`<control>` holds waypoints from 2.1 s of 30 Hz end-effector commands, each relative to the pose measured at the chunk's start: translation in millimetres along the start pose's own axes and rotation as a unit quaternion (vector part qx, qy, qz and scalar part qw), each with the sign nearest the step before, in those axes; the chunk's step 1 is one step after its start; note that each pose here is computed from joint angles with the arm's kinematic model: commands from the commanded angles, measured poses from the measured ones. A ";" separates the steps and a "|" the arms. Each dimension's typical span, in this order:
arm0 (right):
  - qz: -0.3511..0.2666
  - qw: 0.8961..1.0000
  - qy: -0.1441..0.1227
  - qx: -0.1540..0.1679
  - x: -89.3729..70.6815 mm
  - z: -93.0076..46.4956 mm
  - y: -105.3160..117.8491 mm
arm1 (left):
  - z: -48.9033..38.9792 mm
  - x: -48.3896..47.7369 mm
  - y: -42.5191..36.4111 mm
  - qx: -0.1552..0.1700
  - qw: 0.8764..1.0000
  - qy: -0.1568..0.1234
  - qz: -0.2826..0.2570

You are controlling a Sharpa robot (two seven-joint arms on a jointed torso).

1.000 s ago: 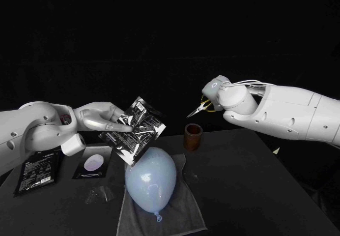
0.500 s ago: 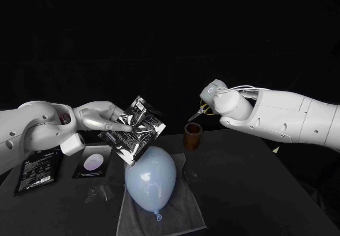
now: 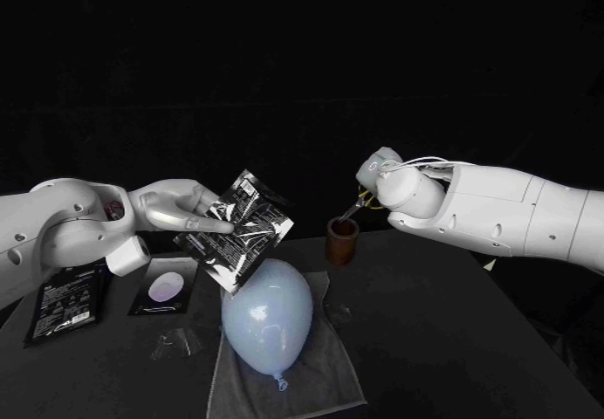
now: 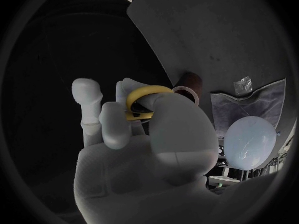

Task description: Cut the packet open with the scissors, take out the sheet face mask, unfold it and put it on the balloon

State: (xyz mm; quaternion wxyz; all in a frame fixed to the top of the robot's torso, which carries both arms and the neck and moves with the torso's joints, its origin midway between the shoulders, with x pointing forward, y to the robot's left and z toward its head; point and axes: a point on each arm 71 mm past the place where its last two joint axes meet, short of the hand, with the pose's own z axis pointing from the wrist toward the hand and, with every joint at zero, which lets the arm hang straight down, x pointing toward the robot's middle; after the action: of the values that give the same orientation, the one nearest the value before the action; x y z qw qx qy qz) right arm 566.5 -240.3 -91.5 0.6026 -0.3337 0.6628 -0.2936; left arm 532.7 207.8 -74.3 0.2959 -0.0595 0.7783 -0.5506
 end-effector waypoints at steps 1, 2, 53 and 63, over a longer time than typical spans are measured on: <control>-0.026 0.999 0.015 0.012 1.9 0.6 -0.2 | 0.5 0.9 -1.9 0.006 1.000 0.004 -0.004; -0.027 0.999 0.017 0.012 2.3 0.8 0.8 | 0.6 1.0 -2.0 0.006 1.000 0.004 -0.004; -0.035 0.999 0.025 -0.026 3.8 0.9 46.1 | -0.3 1.1 -1.3 0.003 1.000 0.005 -0.003; -0.033 0.999 0.020 -0.021 6.4 1.7 42.7 | -0.9 0.4 -0.6 0.001 1.000 0.004 -0.003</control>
State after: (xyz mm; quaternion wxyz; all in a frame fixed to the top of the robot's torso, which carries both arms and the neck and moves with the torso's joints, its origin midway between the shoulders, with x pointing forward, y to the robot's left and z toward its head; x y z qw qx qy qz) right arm 564.9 -221.3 -130.9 0.5675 -0.3570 0.6790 -0.2992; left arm 532.4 209.3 -74.7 0.2961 -0.0606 0.7801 -0.5477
